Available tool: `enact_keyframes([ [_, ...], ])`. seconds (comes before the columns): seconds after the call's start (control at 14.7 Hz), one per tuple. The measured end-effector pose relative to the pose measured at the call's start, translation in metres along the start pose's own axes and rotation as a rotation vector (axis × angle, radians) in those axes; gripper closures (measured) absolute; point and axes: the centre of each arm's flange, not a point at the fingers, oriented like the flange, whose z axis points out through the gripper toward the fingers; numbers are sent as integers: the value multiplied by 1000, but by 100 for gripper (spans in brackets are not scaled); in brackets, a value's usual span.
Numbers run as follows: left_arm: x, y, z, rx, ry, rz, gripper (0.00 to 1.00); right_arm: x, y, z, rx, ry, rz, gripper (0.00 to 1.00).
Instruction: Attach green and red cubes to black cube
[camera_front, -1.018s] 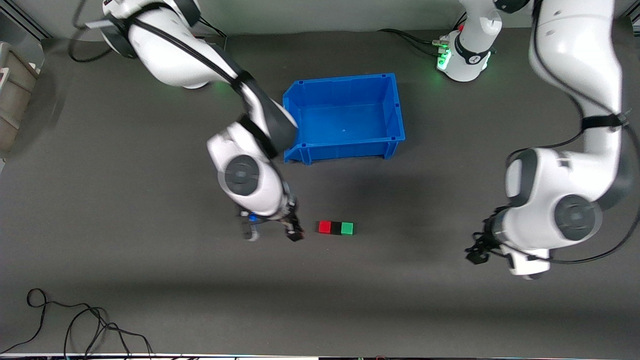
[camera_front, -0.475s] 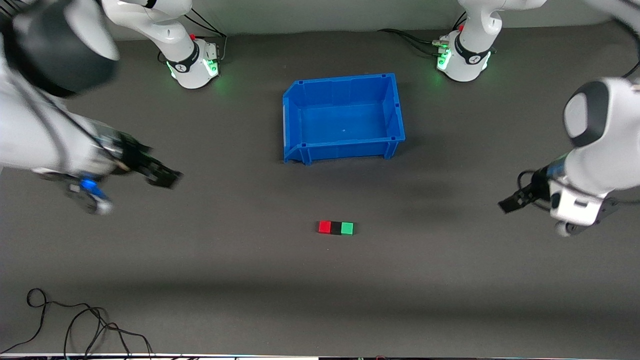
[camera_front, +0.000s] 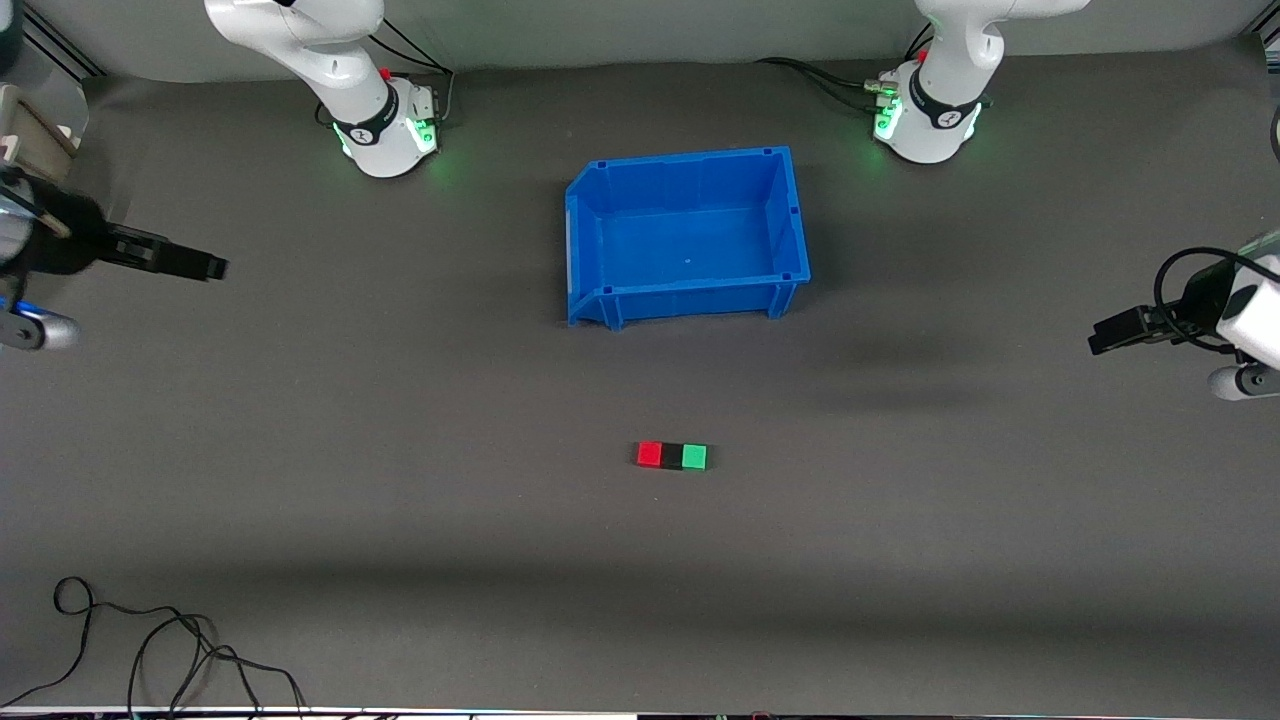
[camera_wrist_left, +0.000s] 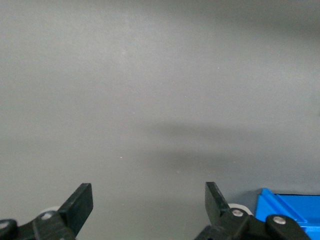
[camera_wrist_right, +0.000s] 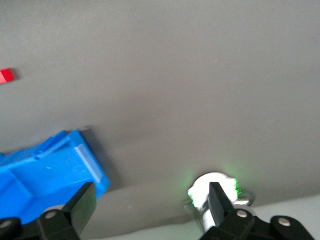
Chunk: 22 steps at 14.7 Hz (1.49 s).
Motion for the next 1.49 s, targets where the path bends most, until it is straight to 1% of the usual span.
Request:
enact_keyframes([
  [0.14, -2, 14, -4, 104, 14, 57, 0, 12, 9, 8, 10, 40, -39, 0],
  [0.2, -3, 22, -5, 128, 17, 76, 0, 19, 9, 15, 19, 70, -53, 0],
  [0.27, -4, 26, -5, 128, 19, 84, 0, 27, 8, 25, 29, 112, -70, 0],
  [0.34, -4, 27, -6, 108, 20, 80, 0, 31, 7, 35, 39, 153, -86, 0],
  [0.41, -5, 27, -9, 71, 22, 67, 0, 32, 8, 45, 46, 185, -96, 0],
  [0.54, -9, 22, -18, 18, 33, 44, 0, 28, 11, 59, 49, 211, -105, 0],
  [0.75, -14, 19, -28, -11, 47, 33, 0, 21, 15, 56, 26, 234, -130, 0],
  [1.02, -14, 19, -28, -12, 47, 33, 0, 19, 14, 47, 21, 250, -143, 0],
  [1.22, -14, 19, -26, -3, 44, 34, 0, 19, 13, 37, 17, 237, -145, 0],
  [1.49, -14, 16, -24, 24, 41, 40, 0, 24, 11, 42, 8, 199, -145, 0],
])
